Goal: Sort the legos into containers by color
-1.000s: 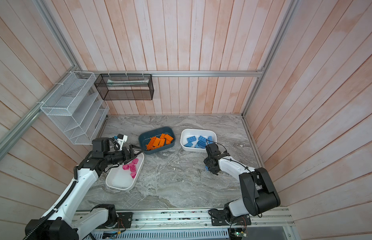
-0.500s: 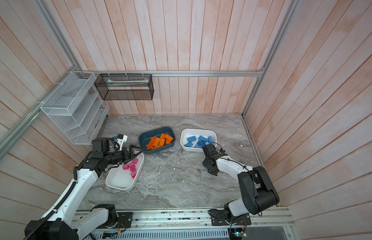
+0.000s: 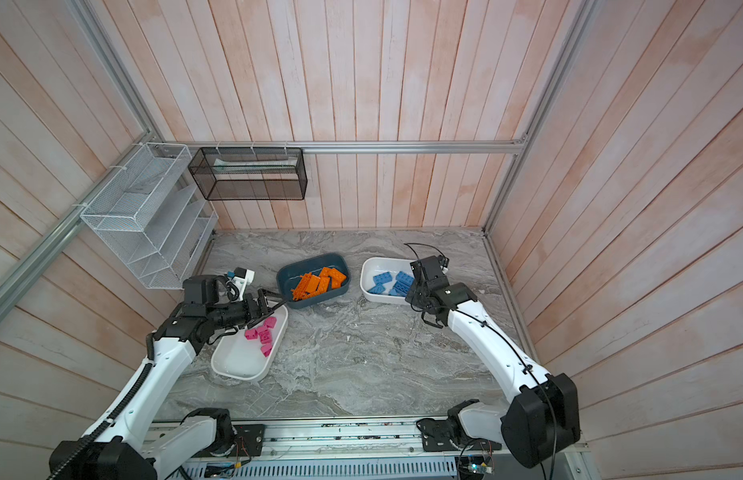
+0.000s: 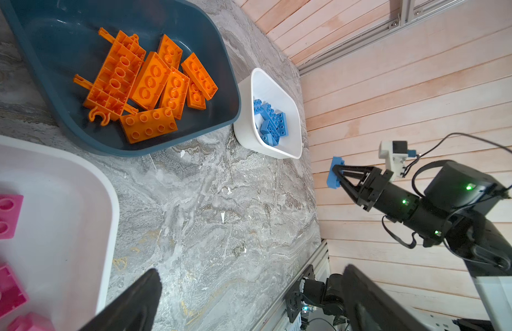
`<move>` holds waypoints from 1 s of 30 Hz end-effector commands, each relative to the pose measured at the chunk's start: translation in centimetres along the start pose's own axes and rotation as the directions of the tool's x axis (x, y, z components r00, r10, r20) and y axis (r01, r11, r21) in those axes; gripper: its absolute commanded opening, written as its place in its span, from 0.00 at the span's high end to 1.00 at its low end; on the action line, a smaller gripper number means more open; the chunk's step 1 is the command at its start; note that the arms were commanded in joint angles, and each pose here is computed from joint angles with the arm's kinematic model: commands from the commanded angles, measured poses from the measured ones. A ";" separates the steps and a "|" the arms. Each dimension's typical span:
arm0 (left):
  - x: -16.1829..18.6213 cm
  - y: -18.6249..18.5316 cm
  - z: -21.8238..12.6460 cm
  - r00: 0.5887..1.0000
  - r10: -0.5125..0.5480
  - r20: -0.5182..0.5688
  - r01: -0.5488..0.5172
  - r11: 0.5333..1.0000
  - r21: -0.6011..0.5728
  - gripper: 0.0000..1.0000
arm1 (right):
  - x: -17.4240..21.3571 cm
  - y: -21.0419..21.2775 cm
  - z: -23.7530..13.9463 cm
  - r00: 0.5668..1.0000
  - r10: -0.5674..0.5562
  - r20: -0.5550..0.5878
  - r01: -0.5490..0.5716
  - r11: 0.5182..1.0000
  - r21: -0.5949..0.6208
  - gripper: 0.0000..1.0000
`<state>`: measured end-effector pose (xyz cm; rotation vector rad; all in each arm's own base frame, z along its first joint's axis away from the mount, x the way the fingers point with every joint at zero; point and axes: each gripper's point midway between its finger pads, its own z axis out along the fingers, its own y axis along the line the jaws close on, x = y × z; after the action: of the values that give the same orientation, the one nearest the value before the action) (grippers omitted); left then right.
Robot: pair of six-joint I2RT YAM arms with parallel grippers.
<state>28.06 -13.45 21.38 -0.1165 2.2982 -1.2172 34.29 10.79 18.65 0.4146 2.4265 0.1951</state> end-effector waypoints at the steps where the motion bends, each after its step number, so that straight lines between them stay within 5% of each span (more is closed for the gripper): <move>1: -0.5 -1.4 -0.3 1.000 0.029 0.011 -0.029 0.999 0.043 0.00 | -0.9 2.8 2.4 0.985 -0.174 -0.005 0.173 0.983 -0.056 0.85; 12: -0.6 -1.6 -0.6 0.999 0.031 0.015 -0.032 0.999 0.034 0.00 | -1.5 8.8 12.4 0.977 -0.186 -0.103 0.166 0.971 -0.173 0.79; 17: -0.5 -1.3 -0.5 1.000 0.027 0.014 -0.028 0.999 0.029 0.00 | -1.0 8.7 15.2 0.975 -0.179 -0.135 0.157 0.975 -0.159 0.57; 22: -0.7 -0.8 -0.3 0.999 0.038 0.016 -0.038 0.999 0.012 0.00 | -2.5 7.9 12.8 0.978 -0.190 -0.081 0.177 0.973 -0.146 0.31; 26: -2.0 -0.1 -0.1 0.996 0.070 0.056 -0.069 0.997 -0.032 0.00 | -4.2 5.8 8.7 0.982 -0.188 -0.017 0.184 0.971 -0.153 0.28; 30: -5.2 2.9 -0.3 0.975 0.160 0.158 -0.122 0.967 -0.224 0.00 | -5.2 2.1 4.6 0.976 -0.191 0.101 0.205 0.968 -0.145 0.20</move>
<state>29.95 -12.19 20.48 -0.1410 2.3028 -1.0781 42.68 13.37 16.75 0.1361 2.4044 0.3128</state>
